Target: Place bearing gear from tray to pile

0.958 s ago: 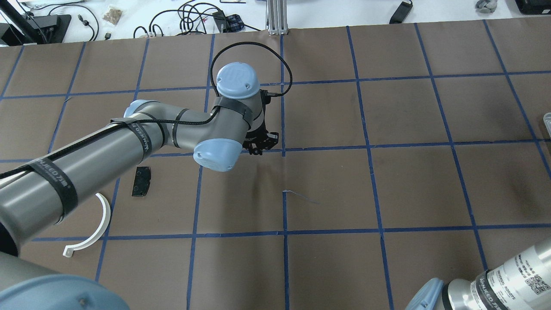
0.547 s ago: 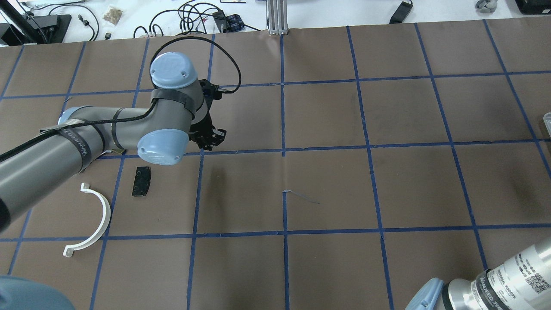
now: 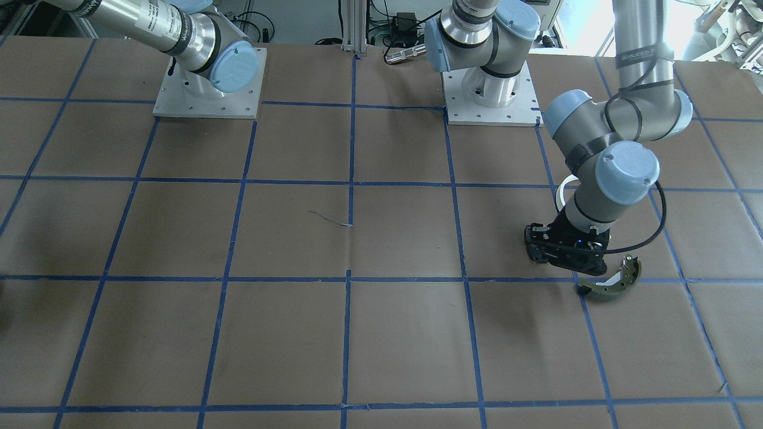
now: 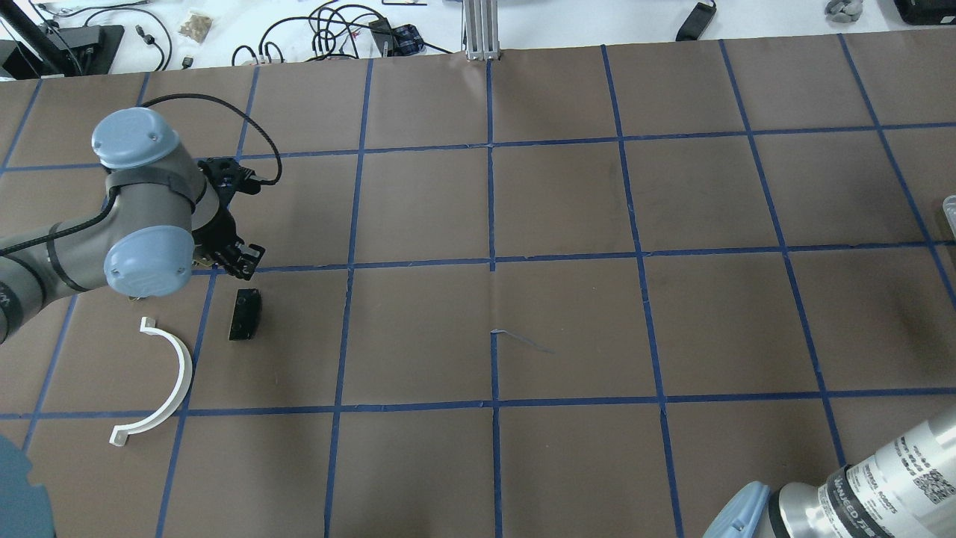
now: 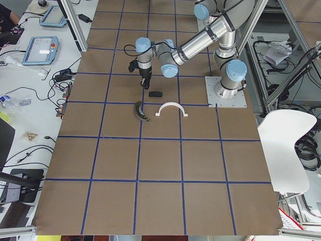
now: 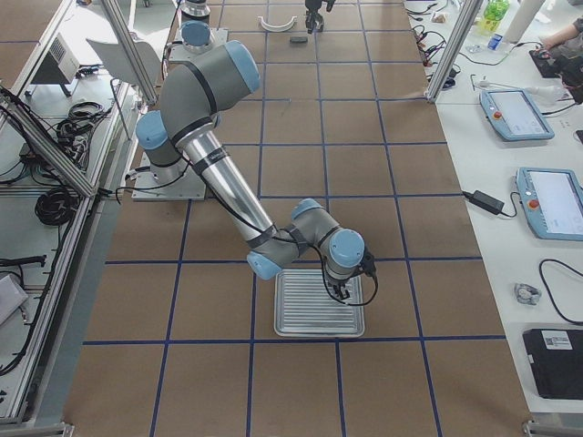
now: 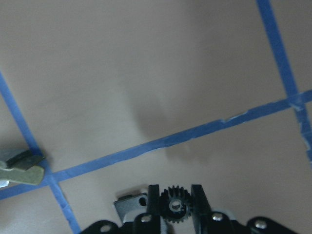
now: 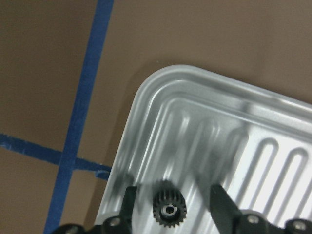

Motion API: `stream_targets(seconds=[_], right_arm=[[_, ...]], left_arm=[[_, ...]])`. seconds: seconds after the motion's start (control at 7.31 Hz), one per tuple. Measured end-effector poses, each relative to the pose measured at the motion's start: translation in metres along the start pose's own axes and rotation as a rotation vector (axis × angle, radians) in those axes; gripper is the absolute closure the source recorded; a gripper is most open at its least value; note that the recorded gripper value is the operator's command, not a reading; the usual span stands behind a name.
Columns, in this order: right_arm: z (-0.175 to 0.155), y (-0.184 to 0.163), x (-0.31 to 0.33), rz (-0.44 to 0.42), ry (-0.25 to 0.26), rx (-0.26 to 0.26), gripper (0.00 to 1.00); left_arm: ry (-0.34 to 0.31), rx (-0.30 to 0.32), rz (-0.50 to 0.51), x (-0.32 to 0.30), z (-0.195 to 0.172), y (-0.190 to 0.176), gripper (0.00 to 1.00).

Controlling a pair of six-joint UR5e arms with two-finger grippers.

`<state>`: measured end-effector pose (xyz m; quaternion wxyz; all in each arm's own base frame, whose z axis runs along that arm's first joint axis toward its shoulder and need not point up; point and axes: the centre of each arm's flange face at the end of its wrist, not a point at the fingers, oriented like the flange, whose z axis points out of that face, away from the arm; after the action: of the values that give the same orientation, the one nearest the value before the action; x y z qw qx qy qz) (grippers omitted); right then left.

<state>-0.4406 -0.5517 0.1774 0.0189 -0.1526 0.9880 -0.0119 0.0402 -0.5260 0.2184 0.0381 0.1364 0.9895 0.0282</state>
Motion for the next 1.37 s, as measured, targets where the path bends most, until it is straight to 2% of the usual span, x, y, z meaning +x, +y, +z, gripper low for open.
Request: stream_targets(seconds=[0.27, 0.41, 0.55, 0.82, 0.96, 1.37], right_arm=[[-0.001, 0.001, 0.0, 0.002, 0.004, -0.007, 0.82], [-0.002, 0.001, 0.0, 0.003, 0.005, -0.007, 0.94], [-0.006, 0.0, -0.001, 0.005, 0.01, -0.005, 0.97], [-0.041, -0.008, -0.015, 0.021, 0.033, 0.004, 0.98], [-0.062, -0.023, -0.035, 0.024, 0.037, 0.005, 0.98], [-0.096, -0.107, -0.136, 0.114, 0.05, -0.001, 1.0]], left_arm=[[0.022, -0.018, -0.064, -0.034, 0.018, 0.028, 1.0], [0.033, -0.007, -0.077, -0.037, 0.025, 0.031, 0.69], [0.051, 0.005, -0.082, -0.037, 0.029, 0.031, 0.01], [0.061, 0.012, -0.079, -0.039, 0.031, 0.03, 0.0], [0.058, 0.015, -0.077, -0.04, 0.029, 0.029, 0.0], [0.047, 0.045, -0.069, -0.03, 0.014, 0.02, 0.0]])
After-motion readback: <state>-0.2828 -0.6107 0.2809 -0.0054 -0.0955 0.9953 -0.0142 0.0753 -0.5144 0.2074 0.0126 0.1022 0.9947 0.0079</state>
